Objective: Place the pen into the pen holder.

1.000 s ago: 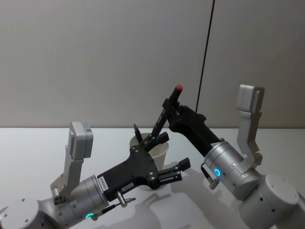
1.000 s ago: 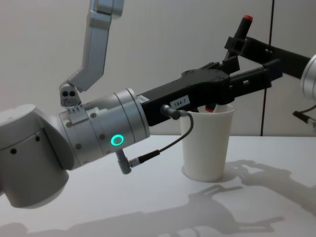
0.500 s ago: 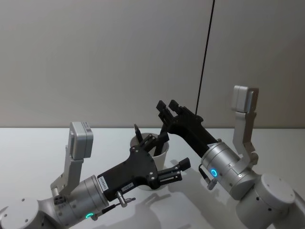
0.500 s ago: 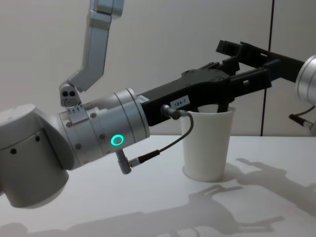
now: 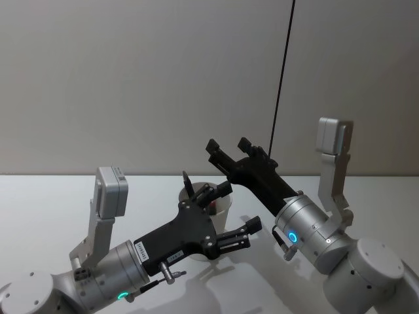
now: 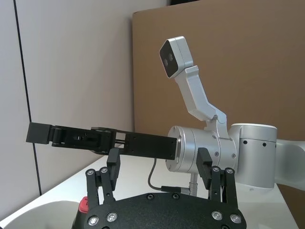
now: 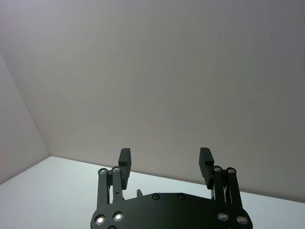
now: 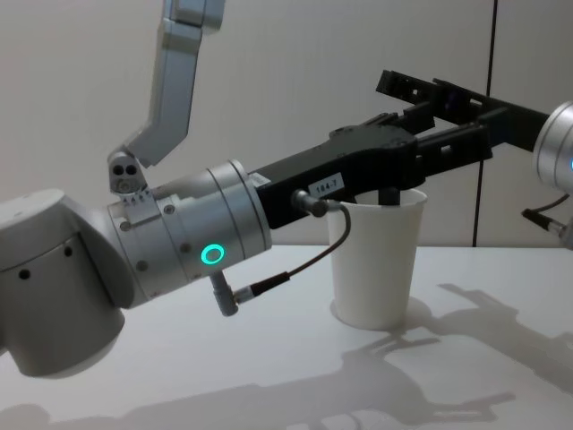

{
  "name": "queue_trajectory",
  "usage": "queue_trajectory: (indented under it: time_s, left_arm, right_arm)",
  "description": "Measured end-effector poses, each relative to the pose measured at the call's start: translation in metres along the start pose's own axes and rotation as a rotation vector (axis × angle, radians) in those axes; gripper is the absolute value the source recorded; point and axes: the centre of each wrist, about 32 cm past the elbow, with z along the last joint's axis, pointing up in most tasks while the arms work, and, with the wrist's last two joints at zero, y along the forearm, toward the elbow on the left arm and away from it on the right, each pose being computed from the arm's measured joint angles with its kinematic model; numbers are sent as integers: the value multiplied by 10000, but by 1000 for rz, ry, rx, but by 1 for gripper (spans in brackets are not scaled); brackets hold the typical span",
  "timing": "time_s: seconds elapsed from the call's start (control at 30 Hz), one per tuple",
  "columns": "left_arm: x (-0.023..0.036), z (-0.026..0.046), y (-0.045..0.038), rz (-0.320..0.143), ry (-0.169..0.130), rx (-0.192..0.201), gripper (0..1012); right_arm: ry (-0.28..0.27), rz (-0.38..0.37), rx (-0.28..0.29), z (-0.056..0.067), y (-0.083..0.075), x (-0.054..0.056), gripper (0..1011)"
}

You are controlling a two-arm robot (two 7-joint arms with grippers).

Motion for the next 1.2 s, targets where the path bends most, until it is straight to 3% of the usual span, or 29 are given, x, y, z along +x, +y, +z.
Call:
queue_trajectory:
  time_s: [0.17, 0.63, 1.2]
  left_arm:
    - [0, 0, 0, 0, 0, 0, 1003]
    - [0, 0, 0, 0, 0, 0, 1003]
    - [0, 0, 0, 0, 0, 0, 1003]
  right_arm:
    - [5, -4, 4, 0, -6, 3, 998]
    - [36, -39, 60, 89, -92, 23, 1001]
    - [40, -96, 138, 270, -328, 71, 1001]
